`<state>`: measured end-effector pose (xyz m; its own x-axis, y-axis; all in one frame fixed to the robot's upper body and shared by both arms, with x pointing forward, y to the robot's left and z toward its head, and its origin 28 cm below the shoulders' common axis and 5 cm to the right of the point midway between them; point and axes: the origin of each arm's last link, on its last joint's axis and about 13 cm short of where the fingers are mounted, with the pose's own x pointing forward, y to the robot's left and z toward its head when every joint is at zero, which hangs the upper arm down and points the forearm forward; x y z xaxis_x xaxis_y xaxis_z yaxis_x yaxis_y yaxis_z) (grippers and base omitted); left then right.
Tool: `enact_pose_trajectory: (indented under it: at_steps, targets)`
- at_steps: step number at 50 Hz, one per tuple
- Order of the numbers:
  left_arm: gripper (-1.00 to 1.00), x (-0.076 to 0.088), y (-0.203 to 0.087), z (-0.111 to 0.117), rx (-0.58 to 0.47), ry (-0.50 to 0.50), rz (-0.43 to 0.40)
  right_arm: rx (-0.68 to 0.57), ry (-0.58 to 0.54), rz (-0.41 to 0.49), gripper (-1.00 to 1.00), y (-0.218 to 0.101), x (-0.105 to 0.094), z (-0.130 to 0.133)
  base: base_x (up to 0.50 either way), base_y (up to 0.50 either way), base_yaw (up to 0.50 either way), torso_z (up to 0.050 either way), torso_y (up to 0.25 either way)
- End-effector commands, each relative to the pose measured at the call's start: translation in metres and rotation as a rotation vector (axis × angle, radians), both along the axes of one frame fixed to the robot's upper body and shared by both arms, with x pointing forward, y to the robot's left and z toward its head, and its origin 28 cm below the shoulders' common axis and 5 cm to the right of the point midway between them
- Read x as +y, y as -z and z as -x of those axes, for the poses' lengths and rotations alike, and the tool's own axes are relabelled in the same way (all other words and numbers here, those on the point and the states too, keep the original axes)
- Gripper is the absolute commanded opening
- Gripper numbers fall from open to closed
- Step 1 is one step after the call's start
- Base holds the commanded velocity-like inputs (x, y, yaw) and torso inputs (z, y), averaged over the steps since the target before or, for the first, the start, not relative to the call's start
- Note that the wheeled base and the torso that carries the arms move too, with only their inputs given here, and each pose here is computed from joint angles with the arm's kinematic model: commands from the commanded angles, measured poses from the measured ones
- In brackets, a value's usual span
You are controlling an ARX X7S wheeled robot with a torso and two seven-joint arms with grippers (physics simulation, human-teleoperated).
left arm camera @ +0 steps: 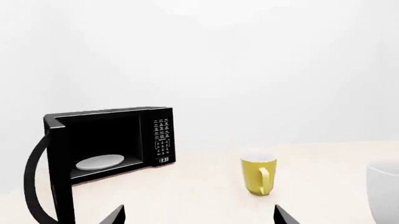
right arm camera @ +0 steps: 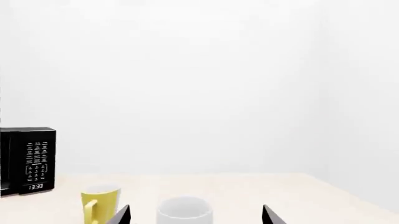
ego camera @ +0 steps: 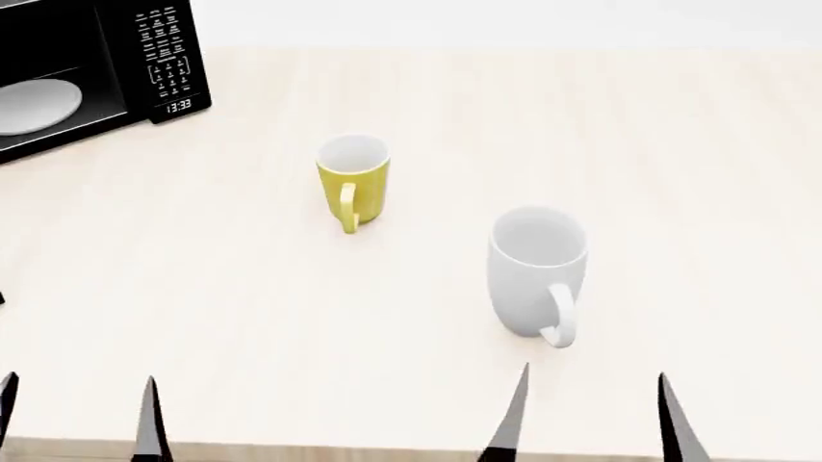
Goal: Close the microwave.
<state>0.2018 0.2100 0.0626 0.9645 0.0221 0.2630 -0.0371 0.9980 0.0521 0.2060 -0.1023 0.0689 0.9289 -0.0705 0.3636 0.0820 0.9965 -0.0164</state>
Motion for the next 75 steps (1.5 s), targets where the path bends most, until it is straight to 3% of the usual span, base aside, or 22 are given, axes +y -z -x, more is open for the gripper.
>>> enact_pose_trajectory:
  at_steps: [1, 22, 75]
  targets:
    - [1.00, 0.0047, -0.0551, 0.0214, -0.298, -0.055, -0.039, -0.379, 0.066, 0.028, 1.00, -0.0524, -0.0041, 0.0182, 0.00, 0.00, 0.00, 0.000, 0.000]
    - [1.00, 0.0043, -0.0598, 0.0247, -0.331, -0.058, -0.030, -0.446, 0.096, 0.076, 1.00, -0.0557, -0.0014, 0.0230, 0.00, 0.01, 0.00, 0.000, 0.000]
    - [1.00, 0.0030, -0.0545, 0.0245, -0.326, -0.046, -0.035, -0.420, 0.053, 0.094, 1.00, -0.0481, 0.0033, 0.0241, 0.02, 0.50, 0.00, 0.000, 0.000]
